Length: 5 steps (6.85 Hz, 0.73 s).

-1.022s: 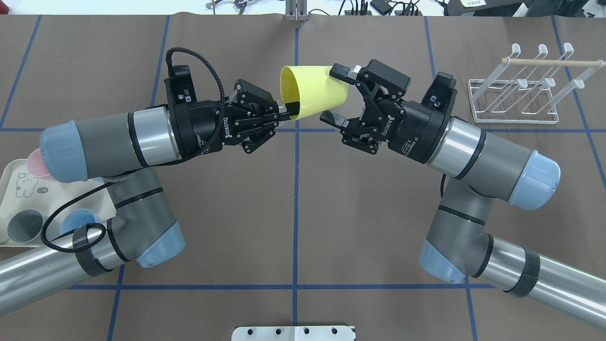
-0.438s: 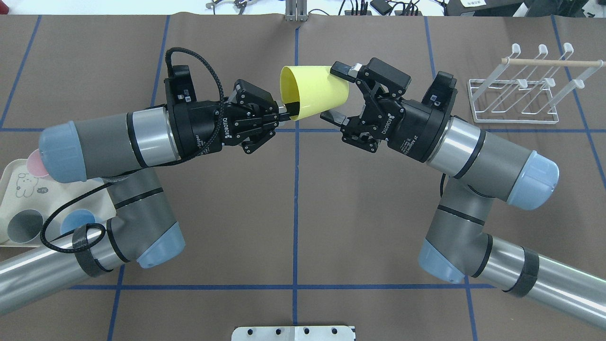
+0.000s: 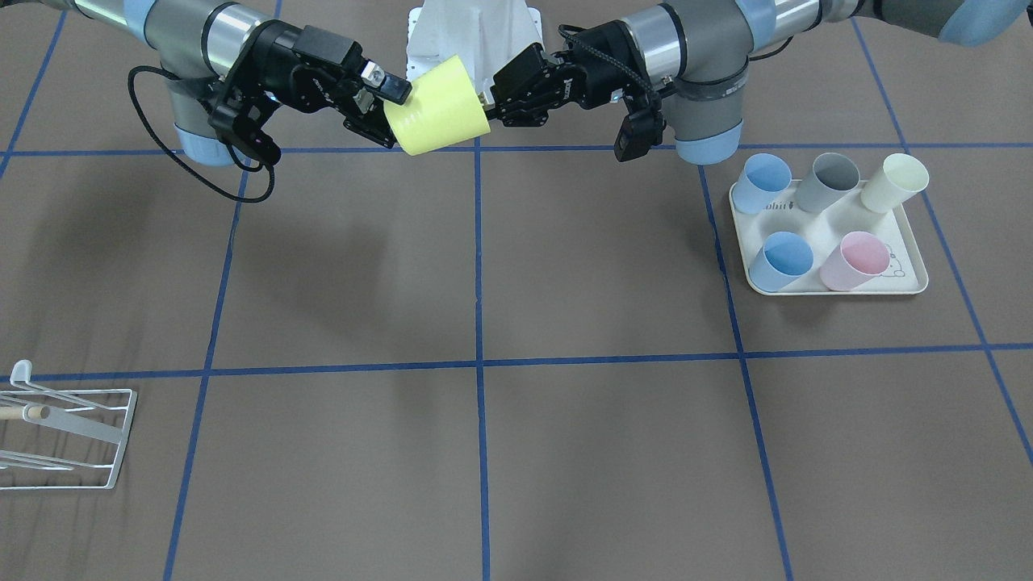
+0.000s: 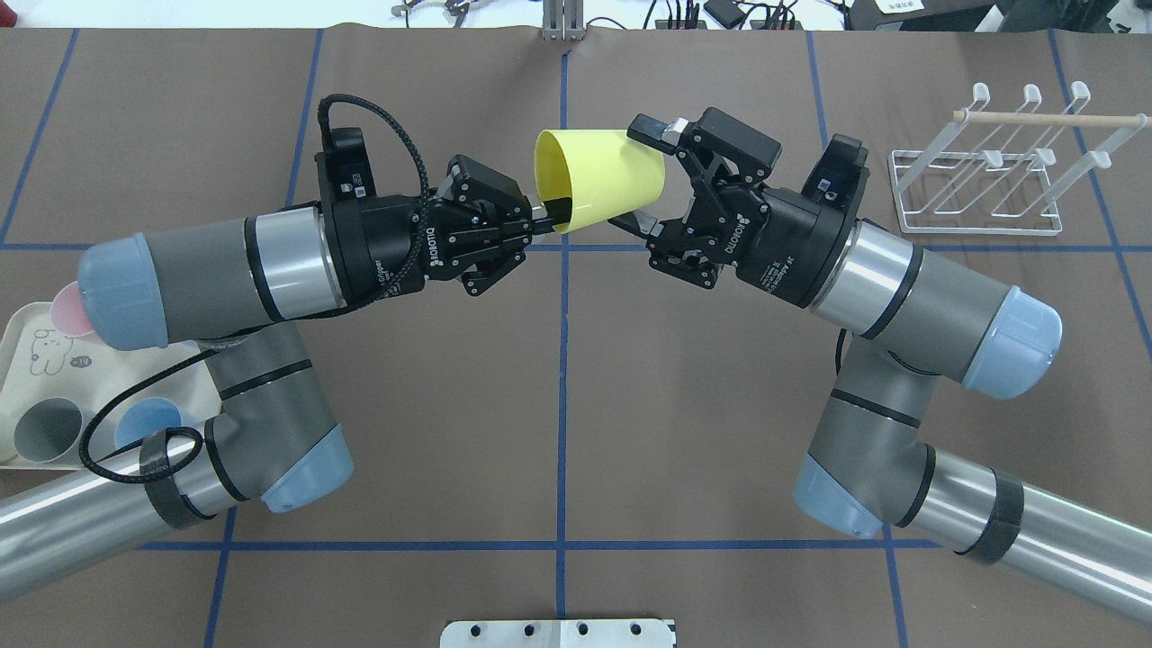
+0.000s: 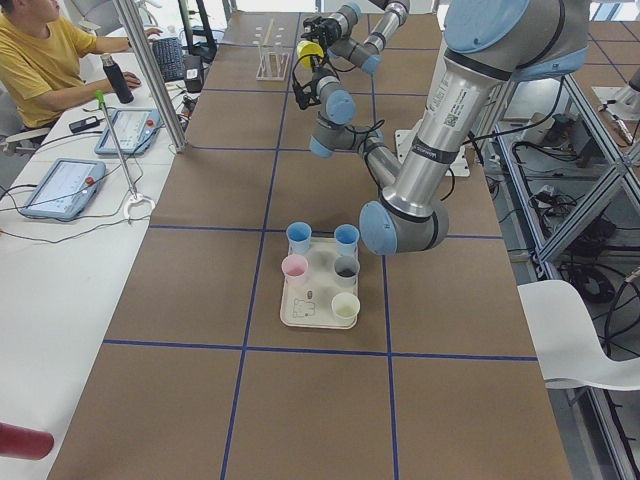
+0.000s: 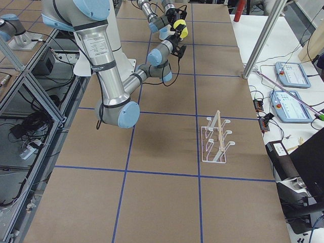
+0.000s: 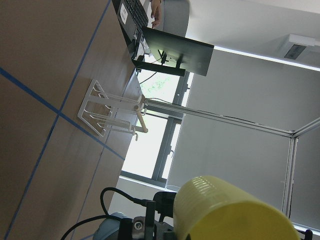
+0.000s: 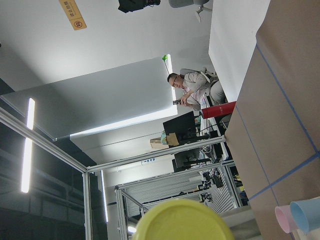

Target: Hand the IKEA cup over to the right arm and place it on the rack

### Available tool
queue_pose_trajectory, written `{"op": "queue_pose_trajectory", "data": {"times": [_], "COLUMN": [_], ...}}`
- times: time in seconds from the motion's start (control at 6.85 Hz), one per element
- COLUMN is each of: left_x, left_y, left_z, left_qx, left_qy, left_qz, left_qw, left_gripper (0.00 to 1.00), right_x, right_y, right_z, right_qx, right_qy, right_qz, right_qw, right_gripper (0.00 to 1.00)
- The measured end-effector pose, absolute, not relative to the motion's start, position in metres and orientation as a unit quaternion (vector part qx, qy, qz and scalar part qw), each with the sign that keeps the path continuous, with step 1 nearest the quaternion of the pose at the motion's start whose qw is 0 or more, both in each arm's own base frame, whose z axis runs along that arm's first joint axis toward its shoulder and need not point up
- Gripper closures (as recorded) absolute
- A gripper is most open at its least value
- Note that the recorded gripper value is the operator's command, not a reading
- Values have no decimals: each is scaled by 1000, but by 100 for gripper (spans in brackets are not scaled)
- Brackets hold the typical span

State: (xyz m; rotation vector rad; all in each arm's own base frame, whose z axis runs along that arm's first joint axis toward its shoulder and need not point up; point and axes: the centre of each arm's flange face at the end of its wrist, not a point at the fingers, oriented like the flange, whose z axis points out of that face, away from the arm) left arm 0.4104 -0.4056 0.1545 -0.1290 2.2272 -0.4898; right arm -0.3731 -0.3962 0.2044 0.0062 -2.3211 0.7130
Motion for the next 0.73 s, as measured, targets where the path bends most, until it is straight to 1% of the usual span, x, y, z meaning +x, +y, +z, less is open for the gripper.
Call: {"op": "queue_pose_trajectory", "data": {"times": [0.15, 0.29, 0.44, 0.58, 0.73], "left_x": [411, 411, 411, 410, 410], "left_y": [-405, -404, -404, -404, -404], "left_z": [154, 153, 153, 153, 153], "left_qx": [-52, -52, -52, -52, -52], "left_qy": [887, 887, 887, 888, 887], "left_qz": [-195, -194, -194, -194, -194], "left_qw": [416, 415, 415, 415, 415], "left_gripper": [96, 57, 32, 9, 9], "right_x": [-373, -374, -375, -376, -378], "right_y": [-396, -396, -395, -394, -392], "right_z": [204, 204, 204, 204, 204], "right_qx": [3, 3, 3, 3, 1], "right_qy": [-896, -895, -895, -896, -896], "right_qz": [276, 278, 281, 282, 282], "right_qw": [349, 348, 346, 344, 343], "right_gripper": [50, 92, 100, 100, 100]}}
